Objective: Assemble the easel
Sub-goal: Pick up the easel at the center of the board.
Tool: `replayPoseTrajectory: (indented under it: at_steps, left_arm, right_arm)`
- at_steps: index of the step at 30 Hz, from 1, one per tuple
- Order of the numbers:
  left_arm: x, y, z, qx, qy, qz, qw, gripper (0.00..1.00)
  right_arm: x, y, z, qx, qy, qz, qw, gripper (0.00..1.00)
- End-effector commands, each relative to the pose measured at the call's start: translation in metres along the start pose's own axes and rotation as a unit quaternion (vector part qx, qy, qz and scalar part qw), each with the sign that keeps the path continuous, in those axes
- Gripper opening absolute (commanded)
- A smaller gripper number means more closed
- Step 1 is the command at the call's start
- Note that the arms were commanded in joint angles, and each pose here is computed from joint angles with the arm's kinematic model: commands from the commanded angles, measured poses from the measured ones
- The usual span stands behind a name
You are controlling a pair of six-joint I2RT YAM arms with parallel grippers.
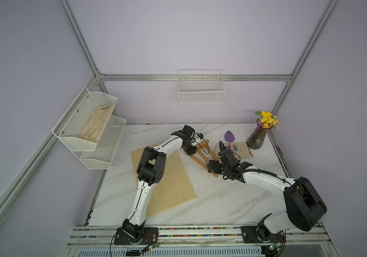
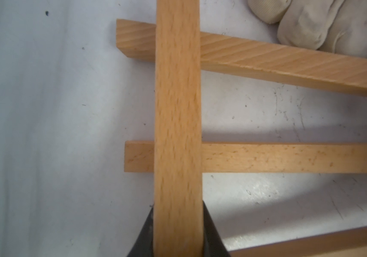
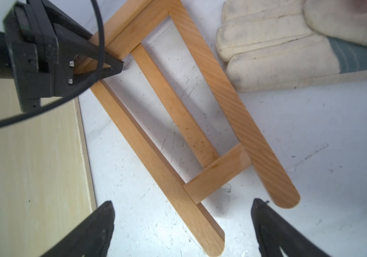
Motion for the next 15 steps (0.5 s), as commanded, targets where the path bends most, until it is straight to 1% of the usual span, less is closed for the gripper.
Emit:
replayPoseTrajectory:
  at_steps: [1,3,7,10,11,15]
  left_arm:
    - [0.036,0.021,0.0,0.001,0.015,-0.038,0.999,0.18]
    - [0.041,0.022,-0.001,0.006,0.014,-0.041,0.999,0.13]
    - [0.051,0.024,-0.003,0.018,0.011,-0.049,0.999,0.1]
    - [0.062,0.026,-0.006,0.035,0.006,-0.058,0.998,0.06]
    - [0.066,0.027,-0.008,0.042,0.002,-0.065,0.997,0.05]
    - [0.085,0.034,-0.014,0.068,-0.007,-0.099,0.993,0.05]
  right_arm:
    - [0.011,0.01,0.004,-0.016,0.016,-0.022,1.0,0.97]
    - [0.014,0.012,0.005,-0.016,0.02,-0.025,0.999,0.97]
    - [0.022,0.017,0.007,-0.02,0.027,-0.035,0.999,0.97]
    - [0.029,0.022,0.009,-0.022,0.03,-0.045,0.998,0.97]
    - [0.03,0.023,0.009,-0.022,0.03,-0.046,0.998,0.97]
    - [0.05,0.035,0.013,-0.023,0.041,-0.072,0.996,0.97]
Point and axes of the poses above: each gripper's point midway between its finger pads, its own x axis back along the fingers, its own z axis along the line the jaws close on, y = z × x, the point moved 1 cm from there along x, back along the fingers, and after that the axes turned 3 degrees about x, right-handed, at the moved point
